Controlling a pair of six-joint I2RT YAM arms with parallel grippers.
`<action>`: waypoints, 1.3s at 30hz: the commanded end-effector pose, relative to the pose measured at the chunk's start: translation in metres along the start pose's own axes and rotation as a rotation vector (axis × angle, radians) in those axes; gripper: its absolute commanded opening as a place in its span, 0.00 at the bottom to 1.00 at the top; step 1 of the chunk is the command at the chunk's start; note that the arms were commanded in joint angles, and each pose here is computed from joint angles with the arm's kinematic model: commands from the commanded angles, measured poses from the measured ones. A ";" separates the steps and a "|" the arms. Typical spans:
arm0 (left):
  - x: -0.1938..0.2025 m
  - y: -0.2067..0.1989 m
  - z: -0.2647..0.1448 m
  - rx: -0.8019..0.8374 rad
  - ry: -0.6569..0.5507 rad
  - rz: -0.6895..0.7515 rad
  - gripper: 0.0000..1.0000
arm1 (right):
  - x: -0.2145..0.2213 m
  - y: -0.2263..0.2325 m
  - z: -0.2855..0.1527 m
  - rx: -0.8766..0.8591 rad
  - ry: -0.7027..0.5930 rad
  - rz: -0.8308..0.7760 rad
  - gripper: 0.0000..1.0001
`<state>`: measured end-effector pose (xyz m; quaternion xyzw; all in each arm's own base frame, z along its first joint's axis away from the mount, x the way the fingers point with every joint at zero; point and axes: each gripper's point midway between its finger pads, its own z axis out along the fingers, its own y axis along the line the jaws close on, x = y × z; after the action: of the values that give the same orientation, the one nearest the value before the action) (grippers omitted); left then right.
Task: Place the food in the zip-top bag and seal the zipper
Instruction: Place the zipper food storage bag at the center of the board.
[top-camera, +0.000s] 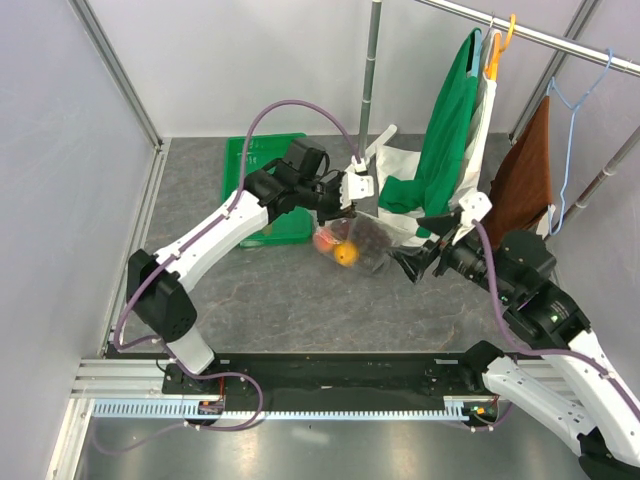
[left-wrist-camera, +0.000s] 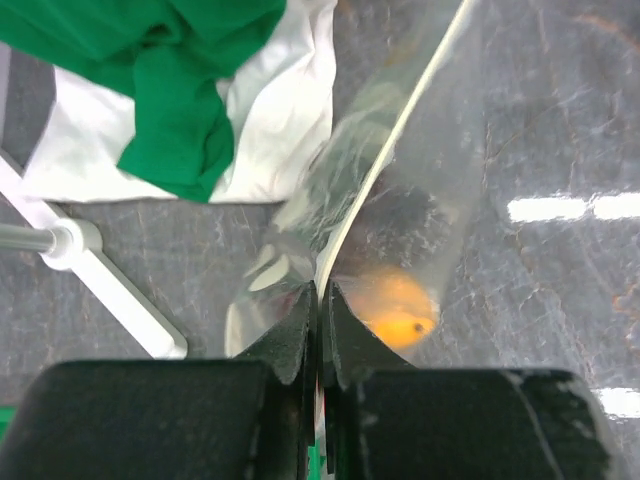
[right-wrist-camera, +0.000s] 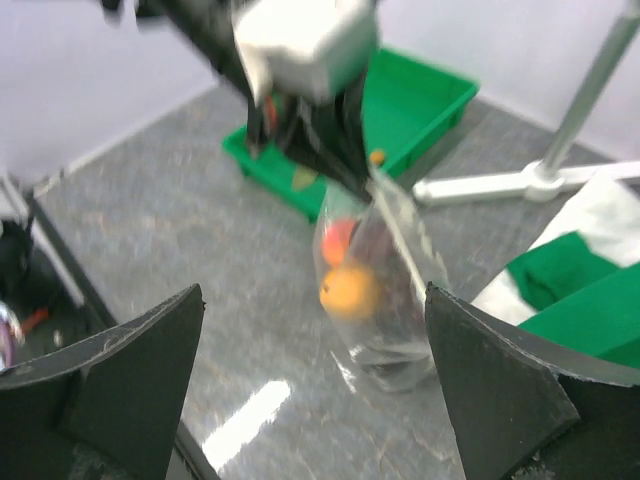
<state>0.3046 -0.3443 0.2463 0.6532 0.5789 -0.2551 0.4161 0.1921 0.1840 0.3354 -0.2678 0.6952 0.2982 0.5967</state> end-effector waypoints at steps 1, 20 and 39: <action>0.002 -0.007 0.009 0.013 0.011 0.027 0.02 | -0.044 -0.011 -0.007 0.093 -0.130 0.062 0.98; -0.009 0.105 0.021 -0.240 0.008 -0.092 0.02 | -0.045 -0.026 0.005 0.155 -0.125 0.010 0.98; 0.097 -0.146 0.055 0.301 0.230 -0.456 0.02 | -0.017 -0.025 0.004 0.128 -0.081 -0.051 0.98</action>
<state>0.2378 -0.3481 0.1235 0.6118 0.6850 -0.3104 0.2451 0.2145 0.1675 0.3594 -0.2201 0.6830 0.2516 0.6494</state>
